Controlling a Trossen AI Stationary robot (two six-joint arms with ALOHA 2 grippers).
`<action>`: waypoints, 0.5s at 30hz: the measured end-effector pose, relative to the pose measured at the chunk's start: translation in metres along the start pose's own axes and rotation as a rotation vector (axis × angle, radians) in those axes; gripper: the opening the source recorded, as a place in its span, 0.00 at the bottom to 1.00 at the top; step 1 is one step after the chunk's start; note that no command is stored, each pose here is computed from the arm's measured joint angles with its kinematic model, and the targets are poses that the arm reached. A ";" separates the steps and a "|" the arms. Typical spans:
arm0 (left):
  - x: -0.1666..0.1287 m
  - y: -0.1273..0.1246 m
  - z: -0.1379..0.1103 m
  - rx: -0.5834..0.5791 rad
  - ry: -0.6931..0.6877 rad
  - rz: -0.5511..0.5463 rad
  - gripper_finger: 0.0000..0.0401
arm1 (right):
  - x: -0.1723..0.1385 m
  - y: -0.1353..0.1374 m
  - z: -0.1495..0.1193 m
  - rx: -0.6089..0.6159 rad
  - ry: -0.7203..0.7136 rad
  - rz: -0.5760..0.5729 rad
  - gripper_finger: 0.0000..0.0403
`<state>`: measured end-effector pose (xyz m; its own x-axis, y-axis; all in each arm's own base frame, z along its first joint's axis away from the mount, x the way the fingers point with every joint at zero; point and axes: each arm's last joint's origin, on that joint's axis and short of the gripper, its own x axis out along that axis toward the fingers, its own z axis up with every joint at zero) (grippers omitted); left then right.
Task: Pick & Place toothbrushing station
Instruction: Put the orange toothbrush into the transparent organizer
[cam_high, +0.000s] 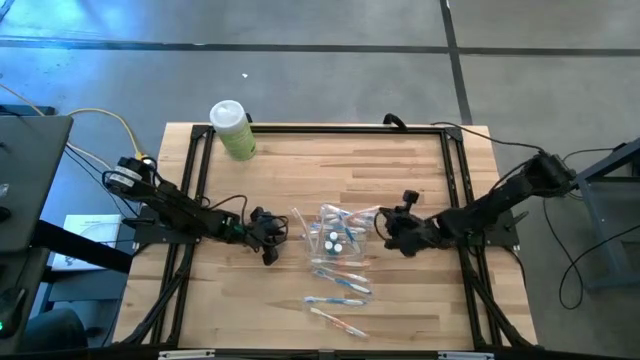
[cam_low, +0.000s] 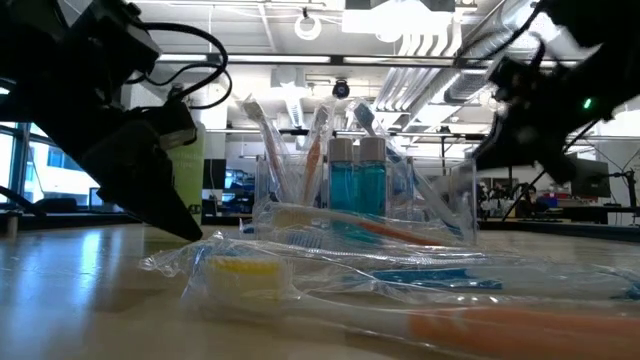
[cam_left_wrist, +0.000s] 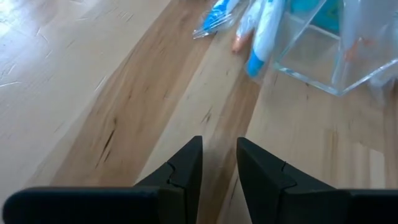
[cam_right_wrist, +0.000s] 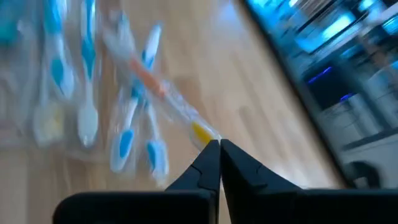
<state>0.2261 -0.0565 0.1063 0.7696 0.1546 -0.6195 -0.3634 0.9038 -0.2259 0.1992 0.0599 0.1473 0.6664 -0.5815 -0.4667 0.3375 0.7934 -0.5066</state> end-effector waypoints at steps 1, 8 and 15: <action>0.001 0.000 -0.001 0.001 0.001 0.001 0.24 | -0.006 0.002 0.006 -0.011 -0.021 -0.019 0.01; 0.001 -0.002 -0.001 0.004 -0.005 -0.009 0.24 | -0.049 0.012 0.037 -0.095 -0.167 -0.168 0.01; 0.001 -0.003 -0.001 0.005 -0.009 -0.020 0.24 | -0.079 0.013 0.063 -0.178 -0.270 -0.370 0.01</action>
<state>0.2270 -0.0600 0.1056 0.7810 0.1402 -0.6085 -0.3453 0.9089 -0.2339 0.1927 0.1272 0.2229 0.6798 -0.7324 -0.0394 0.4807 0.4854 -0.7302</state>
